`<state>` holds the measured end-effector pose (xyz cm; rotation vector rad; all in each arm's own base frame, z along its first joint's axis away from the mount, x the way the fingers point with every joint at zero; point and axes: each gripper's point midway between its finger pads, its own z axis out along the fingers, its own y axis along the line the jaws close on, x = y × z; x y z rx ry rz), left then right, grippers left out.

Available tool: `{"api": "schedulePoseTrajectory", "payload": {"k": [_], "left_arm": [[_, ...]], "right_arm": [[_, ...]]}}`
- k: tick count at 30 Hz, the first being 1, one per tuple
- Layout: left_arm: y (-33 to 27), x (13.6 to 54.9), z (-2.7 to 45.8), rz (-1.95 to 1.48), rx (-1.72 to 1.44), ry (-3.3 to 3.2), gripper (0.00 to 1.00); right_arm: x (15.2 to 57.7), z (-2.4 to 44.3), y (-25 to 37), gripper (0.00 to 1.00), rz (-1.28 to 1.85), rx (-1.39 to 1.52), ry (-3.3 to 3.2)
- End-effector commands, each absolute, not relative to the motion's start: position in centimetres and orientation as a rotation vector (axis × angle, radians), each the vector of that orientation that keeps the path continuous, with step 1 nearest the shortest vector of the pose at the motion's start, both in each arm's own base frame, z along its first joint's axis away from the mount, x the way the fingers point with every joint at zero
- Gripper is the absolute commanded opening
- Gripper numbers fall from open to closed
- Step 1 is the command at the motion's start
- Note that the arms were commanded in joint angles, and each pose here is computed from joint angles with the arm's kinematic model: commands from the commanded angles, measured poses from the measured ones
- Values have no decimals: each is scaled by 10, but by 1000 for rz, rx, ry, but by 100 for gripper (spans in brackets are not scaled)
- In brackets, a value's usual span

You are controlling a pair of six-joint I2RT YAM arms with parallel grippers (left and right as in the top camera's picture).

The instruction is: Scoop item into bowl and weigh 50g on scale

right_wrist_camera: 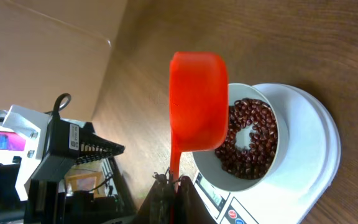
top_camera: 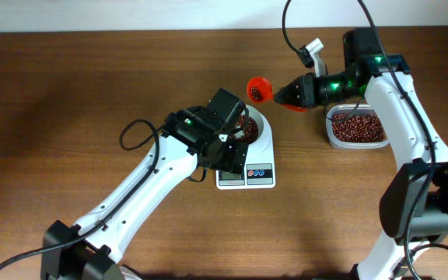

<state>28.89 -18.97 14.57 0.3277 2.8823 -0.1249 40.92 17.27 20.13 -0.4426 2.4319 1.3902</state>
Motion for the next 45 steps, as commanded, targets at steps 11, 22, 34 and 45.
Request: {"api": "schedulePoseTrajectory", "payload": {"k": [11, 22, 34, 45], "left_arm": [[-189, 289, 143, -105, 312, 2885, 99], [-189, 289, 143, -106, 312, 2884, 99], [-189, 289, 143, -105, 312, 2885, 99], [-189, 289, 143, -105, 312, 2885, 99]], "right_arm": [[394, 196, 194, 4, 447, -787, 2675], [388, 227, 213, 4, 975, -701, 2569], [398, 246, 164, 4, 1202, -475, 2525], [413, 233, 31, 4, 1058, -13, 2593]]}}
